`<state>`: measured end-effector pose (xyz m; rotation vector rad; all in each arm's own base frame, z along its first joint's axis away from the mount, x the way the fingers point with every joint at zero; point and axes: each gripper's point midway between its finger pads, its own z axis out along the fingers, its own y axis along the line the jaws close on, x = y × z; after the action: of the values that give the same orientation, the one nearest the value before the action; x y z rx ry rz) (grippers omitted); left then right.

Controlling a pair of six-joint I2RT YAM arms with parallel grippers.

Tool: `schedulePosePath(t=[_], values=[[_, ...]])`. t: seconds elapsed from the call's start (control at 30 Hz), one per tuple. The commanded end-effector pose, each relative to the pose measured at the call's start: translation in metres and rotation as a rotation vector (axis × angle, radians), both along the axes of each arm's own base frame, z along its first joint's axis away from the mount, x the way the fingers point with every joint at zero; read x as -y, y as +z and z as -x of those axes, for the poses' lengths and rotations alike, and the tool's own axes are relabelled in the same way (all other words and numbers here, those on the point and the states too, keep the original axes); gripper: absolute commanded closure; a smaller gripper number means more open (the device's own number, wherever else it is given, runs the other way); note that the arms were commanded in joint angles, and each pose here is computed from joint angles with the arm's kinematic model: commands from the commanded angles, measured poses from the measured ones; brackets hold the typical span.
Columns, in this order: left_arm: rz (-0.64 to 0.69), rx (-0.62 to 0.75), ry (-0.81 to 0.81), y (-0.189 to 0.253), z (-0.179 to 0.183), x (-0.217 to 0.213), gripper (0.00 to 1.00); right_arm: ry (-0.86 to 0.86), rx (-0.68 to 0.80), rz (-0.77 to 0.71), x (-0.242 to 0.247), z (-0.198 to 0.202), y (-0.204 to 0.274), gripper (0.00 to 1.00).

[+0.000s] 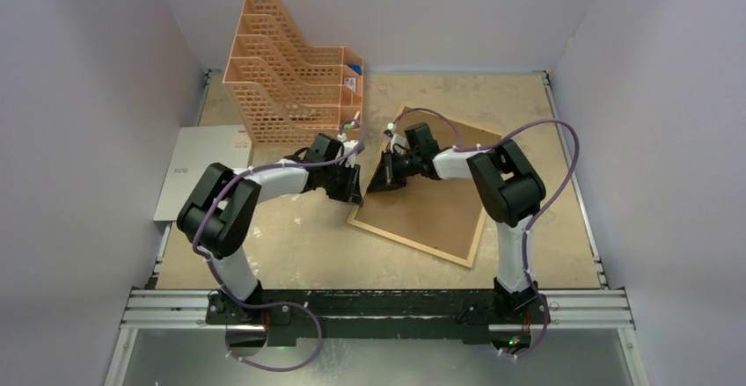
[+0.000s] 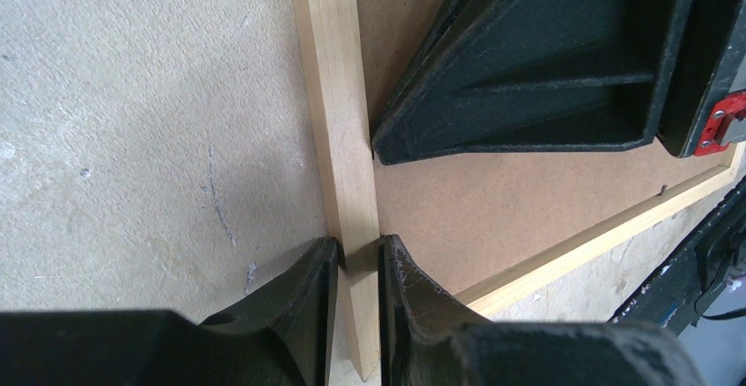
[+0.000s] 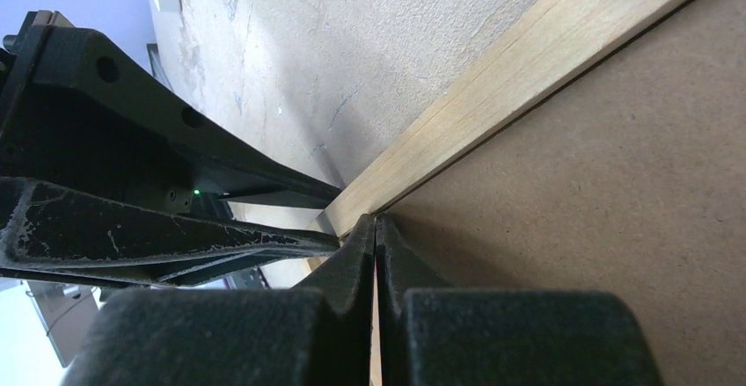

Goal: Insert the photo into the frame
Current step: Adjust the photo frame at the center of the board.

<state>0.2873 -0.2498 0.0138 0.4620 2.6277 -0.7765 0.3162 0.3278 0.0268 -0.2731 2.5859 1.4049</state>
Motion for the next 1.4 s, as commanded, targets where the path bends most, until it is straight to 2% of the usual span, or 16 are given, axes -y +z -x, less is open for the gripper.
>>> schedulePosePath(t=[0.0,0.3,0.47,0.6,0.77,0.93,1.23,1.3,1.37], values=[[-0.253,-0.121,0.016,-0.071,0.036,-0.043,1.0,0.017,-0.028,0.057,0.008,0.012,-0.02,1.0],[-0.242,-0.129,0.012,-0.071,0.037,-0.041,1.0,0.004,0.017,0.124,0.004,0.005,-0.018,1.0],[-0.165,-0.152,-0.012,-0.066,0.041,-0.027,1.0,-0.05,0.021,0.325,0.014,0.003,-0.033,1.0],[-0.084,-0.173,-0.011,-0.062,0.046,-0.015,1.0,-0.133,0.079,0.506,0.033,-0.004,-0.037,1.0],[-0.048,-0.196,0.03,-0.06,0.051,-0.011,1.0,-0.122,0.17,0.612,0.044,0.005,-0.031,1.0],[-0.025,-0.219,0.052,-0.058,0.054,-0.006,1.0,-0.078,0.197,0.733,0.046,0.025,-0.04,1.0],[-0.059,-0.23,0.082,-0.061,0.058,-0.013,1.0,-0.182,0.144,0.971,0.079,0.044,-0.053,1.0],[-0.066,-0.235,0.083,-0.063,0.059,-0.014,1.0,-0.204,0.135,0.991,0.083,0.046,-0.053,1.0],[-0.064,-0.246,0.078,-0.063,0.06,-0.013,1.0,-0.217,0.15,0.929,0.071,0.041,-0.04,1.0]])
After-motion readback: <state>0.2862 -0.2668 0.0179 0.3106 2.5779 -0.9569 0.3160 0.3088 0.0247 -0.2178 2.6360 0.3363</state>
